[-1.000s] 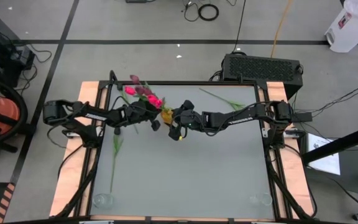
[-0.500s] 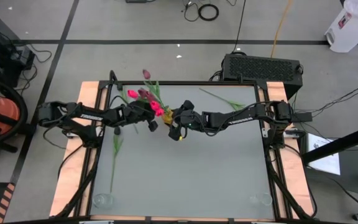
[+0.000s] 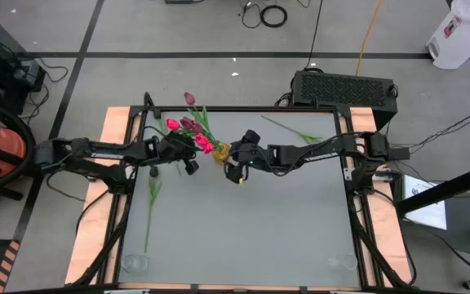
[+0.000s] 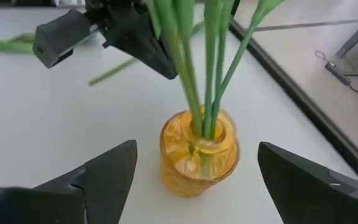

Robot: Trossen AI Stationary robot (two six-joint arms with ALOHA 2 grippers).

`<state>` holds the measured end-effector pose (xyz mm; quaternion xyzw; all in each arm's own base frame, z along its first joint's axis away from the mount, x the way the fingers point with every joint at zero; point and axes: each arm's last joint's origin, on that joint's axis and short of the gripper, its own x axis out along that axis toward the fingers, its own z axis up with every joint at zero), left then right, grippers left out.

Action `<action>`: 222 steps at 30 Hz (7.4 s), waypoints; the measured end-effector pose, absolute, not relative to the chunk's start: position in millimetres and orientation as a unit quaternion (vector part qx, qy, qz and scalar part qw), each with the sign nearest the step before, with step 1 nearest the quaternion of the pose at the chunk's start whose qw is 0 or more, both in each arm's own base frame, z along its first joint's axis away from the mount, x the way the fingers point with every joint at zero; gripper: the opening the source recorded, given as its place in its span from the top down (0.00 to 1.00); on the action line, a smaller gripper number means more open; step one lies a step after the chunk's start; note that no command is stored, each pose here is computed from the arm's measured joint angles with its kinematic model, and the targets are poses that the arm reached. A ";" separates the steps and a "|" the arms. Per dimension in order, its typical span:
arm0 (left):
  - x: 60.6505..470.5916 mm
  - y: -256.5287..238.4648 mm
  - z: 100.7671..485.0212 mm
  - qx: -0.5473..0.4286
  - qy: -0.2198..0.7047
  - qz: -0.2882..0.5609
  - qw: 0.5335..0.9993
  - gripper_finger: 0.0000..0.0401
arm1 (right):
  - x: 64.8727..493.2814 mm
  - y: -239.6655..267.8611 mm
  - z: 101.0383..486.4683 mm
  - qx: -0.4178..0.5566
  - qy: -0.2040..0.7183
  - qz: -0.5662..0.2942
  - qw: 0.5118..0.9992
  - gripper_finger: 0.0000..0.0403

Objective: Sort flowers into vase by color
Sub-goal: Move the right transparent vase to the center

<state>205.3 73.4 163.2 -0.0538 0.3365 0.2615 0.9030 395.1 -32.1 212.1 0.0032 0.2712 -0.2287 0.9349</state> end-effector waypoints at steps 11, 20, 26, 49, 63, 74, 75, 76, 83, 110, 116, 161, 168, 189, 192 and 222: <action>171.3 42.2 186.7 -0.114 0.354 0.240 0.897 1.00 | 352.7 -27.6 256.3 0.016 0.323 -0.231 0.917 0.19; 140.6 14.5 215.9 -0.162 0.361 0.214 0.893 1.00 | 299.3 -16.9 301.1 0.055 0.342 -0.235 0.908 0.19; 124.2 8.2 259.6 -0.145 0.358 0.230 0.894 1.00 | 259.6 -11.5 335.0 0.103 0.304 -0.241 0.916 0.19; 36.4 10.0 331.9 -0.142 0.324 0.254 0.900 1.00 | 161.5 -6.4 381.7 0.197 0.247 -0.211 0.925 0.19; -18.8 16.3 326.4 -0.163 0.177 0.311 0.920 1.00 | 99.3 -10.8 393.8 0.155 0.191 -0.251 0.936 0.19; -0.4 15.9 314.2 -0.186 0.139 0.311 0.922 1.00 | 67.6 -12.7 364.9 0.188 0.088 -0.261 0.943 0.19; -0.5 15.9 314.2 -0.186 0.139 0.311 0.922 1.00 | 67.7 -12.7 362.0 0.195 0.072 -0.259 0.943 0.19; -0.5 15.9 314.3 -0.186 0.138 0.311 0.922 1.00 | 68.1 -12.7 358.5 0.200 0.061 -0.257 0.944 0.19; -0.3 15.2 314.6 -0.213 0.135 0.302 0.919 1.00 | 79.6 -9.2 336.3 0.244 0.063 -0.198 0.947 0.19; -0.6 15.2 314.3 -0.213 0.138 0.301 0.919 0.95 | 85.8 -7.5 338.0 0.317 0.046 -0.170 0.932 0.19; -0.6 15.2 314.3 -0.213 0.138 0.301 0.919 0.95 | 85.8 -7.0 337.5 0.332 0.049 -0.165 0.927 0.19; -0.7 15.2 314.5 -0.212 0.137 0.302 0.919 0.95 | 97.8 20.4 431.4 0.399 0.473 -0.052 0.784 0.19; -0.7 15.2 314.5 -0.212 0.137 0.302 0.919 0.95 | 122.4 47.7 422.0 0.339 0.541 -0.010 0.770 0.19; -0.7 15.3 314.5 -0.211 0.137 0.303 0.919 0.95 | 104.2 145.9 404.8 0.157 0.607 0.115 0.771 0.19; -0.7 15.3 314.5 -0.212 0.137 0.303 0.919 0.95 | 100.1 162.6 398.3 0.125 0.622 0.130 0.762 0.19; -0.7 15.3 314.5 -0.212 0.137 0.303 0.919 0.95 | 121.4 253.6 322.8 -0.045 0.661 0.058 0.746 0.19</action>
